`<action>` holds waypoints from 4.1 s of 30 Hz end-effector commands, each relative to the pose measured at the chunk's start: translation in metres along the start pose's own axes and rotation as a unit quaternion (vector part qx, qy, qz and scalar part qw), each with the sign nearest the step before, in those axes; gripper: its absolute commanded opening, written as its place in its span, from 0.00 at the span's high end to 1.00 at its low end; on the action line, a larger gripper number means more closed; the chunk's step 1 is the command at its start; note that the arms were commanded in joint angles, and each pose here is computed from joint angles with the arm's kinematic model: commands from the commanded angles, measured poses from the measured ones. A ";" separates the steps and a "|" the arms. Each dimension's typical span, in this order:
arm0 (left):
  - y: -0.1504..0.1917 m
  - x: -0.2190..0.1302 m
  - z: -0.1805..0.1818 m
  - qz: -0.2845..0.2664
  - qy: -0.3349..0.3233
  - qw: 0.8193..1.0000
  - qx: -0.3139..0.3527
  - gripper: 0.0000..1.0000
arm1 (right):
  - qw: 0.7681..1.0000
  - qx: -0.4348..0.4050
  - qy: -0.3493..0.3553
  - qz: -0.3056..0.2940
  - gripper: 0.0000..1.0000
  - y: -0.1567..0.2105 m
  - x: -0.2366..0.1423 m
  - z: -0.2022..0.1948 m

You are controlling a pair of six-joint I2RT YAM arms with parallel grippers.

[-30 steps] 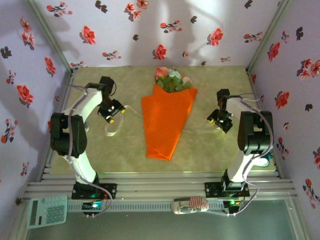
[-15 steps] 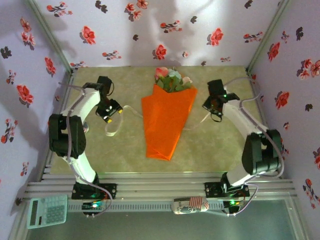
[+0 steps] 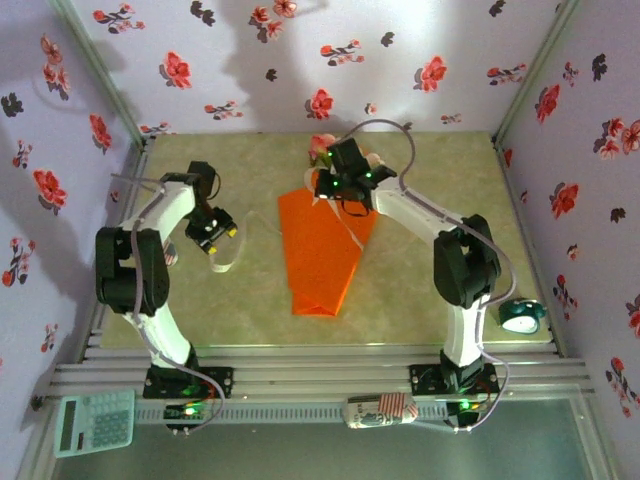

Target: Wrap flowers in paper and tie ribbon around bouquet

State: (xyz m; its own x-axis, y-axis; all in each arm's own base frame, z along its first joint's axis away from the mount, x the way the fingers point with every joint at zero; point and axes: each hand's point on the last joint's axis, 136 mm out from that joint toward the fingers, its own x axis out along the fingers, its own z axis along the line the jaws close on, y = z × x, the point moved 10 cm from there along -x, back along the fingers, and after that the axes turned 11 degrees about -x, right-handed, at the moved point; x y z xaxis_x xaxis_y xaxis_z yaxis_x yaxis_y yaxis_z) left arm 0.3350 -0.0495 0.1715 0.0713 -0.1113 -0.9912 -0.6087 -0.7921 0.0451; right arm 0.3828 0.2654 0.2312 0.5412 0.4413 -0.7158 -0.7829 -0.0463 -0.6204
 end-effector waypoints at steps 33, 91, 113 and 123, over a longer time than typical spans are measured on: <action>-0.014 0.031 0.009 -0.069 -0.073 0.995 0.004 1.00 | 0.936 0.265 0.229 -0.027 1.00 0.168 -0.150 -0.130; 0.094 0.058 -0.162 0.151 0.191 0.949 -0.198 0.37 | 0.991 0.118 0.019 -0.068 1.00 0.182 -0.184 -0.112; 0.106 0.058 -0.128 0.149 0.169 0.961 -0.161 0.96 | 0.982 -0.007 -0.057 -0.183 1.00 0.088 -0.141 -0.088; 0.112 0.023 -0.105 0.133 0.150 0.967 -0.154 0.81 | 0.991 0.014 -0.061 -0.122 1.00 0.054 -0.096 -0.087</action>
State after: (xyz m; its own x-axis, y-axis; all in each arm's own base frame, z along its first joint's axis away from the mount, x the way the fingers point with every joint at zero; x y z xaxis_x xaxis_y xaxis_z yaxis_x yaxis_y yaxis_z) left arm 0.3676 -0.2096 0.1620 0.2407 -0.5067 -0.8279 -0.3865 -0.8324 0.3971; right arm 0.3113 0.1364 0.2312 0.6857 0.5153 -0.5141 -0.6459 0.1053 -0.7561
